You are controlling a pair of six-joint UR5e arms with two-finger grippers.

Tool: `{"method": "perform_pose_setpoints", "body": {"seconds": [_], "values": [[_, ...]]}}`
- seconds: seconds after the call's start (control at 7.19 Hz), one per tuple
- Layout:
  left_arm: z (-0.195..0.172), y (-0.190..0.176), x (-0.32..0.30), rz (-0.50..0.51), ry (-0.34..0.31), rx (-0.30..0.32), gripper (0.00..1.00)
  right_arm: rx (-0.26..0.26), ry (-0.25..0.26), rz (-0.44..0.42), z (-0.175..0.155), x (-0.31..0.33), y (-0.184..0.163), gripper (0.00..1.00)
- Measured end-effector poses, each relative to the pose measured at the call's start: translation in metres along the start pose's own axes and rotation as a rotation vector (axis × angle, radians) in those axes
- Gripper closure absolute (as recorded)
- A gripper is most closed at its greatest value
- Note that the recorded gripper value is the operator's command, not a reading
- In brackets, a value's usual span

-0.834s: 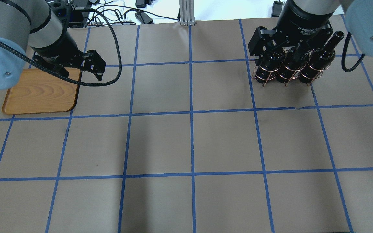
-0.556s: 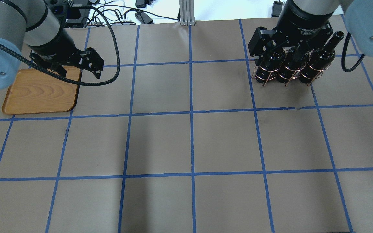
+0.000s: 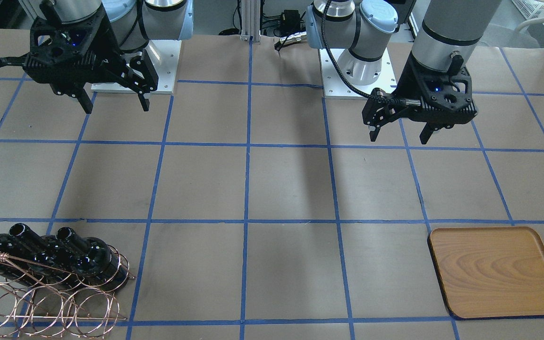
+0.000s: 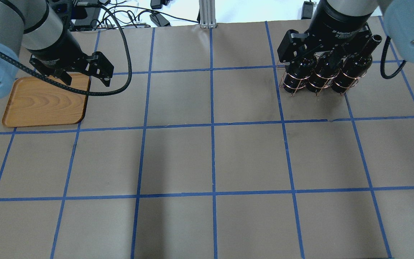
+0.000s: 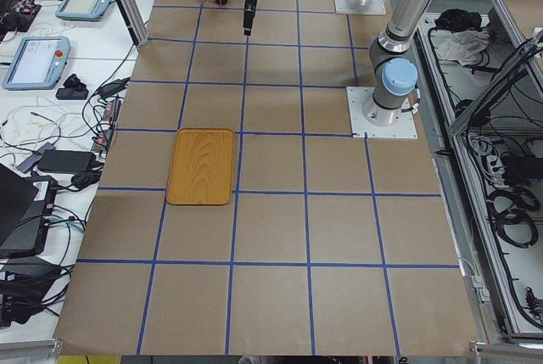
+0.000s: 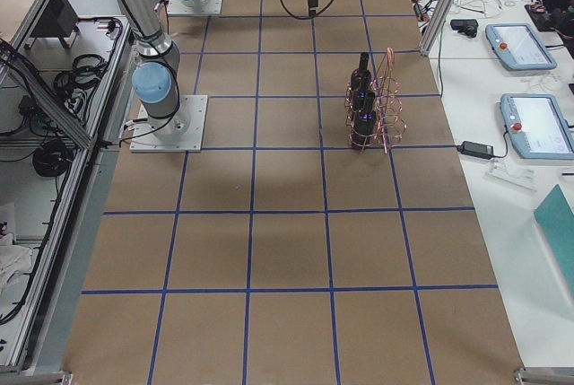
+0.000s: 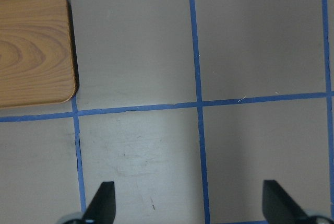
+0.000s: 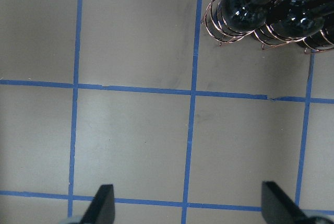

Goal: Take wine from basket and place on tray
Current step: 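Lower the right gripper over the dark bottles in the copper wire rack, then grasp the neck of a dark wine bottle with the right gripper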

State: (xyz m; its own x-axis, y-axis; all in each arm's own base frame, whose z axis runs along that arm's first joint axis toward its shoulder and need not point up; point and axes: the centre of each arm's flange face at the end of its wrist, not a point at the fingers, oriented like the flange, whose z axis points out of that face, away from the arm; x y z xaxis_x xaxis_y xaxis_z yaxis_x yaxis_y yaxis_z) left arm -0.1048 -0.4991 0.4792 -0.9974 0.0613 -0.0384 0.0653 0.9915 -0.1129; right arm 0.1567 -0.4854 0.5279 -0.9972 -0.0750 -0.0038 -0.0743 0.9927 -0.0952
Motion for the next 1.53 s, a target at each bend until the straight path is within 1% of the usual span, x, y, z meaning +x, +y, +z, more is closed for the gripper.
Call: {"method": "perform_pose_setpoints", "body": {"seconds": [0.28, 0.42, 0.7, 0.83, 0.97, 1.11, 1.25, 1.53], "values": [[0.003, 0.000, 0.000, -0.002, 0.003, -0.007, 0.00, -0.004, -0.011, -0.003, 0.004, 0.000, -0.003, 0.00], [0.005, 0.001, 0.001, -0.004, 0.004, -0.009, 0.00, -0.010, -0.013, 0.003, 0.011, 0.003, -0.011, 0.00], [0.007, 0.000, 0.001, -0.010, 0.005, -0.012, 0.00, -0.025, -0.010, 0.057, 0.028, 0.035, -0.047, 0.00], [0.007, 0.000, 0.001, -0.007, 0.005, -0.011, 0.00, -0.020, -0.006, 0.085, 0.036, 0.058, -0.074, 0.00], [0.007, -0.001, 0.000, -0.002, 0.004, -0.008, 0.00, -0.014, 0.001, 0.092, 0.044, 0.081, -0.100, 0.00], [0.007, -0.001, 0.000, 0.001, 0.005, -0.006, 0.00, -0.008, 0.007, 0.084, 0.055, 0.108, -0.120, 0.01], [0.007, -0.001, 0.001, 0.002, 0.005, -0.005, 0.00, -0.004, 0.010, 0.073, 0.066, 0.135, -0.133, 0.01], [0.007, -0.001, 0.000, 0.003, 0.005, -0.005, 0.00, -0.001, 0.017, 0.054, 0.090, 0.160, -0.149, 0.04]]}}
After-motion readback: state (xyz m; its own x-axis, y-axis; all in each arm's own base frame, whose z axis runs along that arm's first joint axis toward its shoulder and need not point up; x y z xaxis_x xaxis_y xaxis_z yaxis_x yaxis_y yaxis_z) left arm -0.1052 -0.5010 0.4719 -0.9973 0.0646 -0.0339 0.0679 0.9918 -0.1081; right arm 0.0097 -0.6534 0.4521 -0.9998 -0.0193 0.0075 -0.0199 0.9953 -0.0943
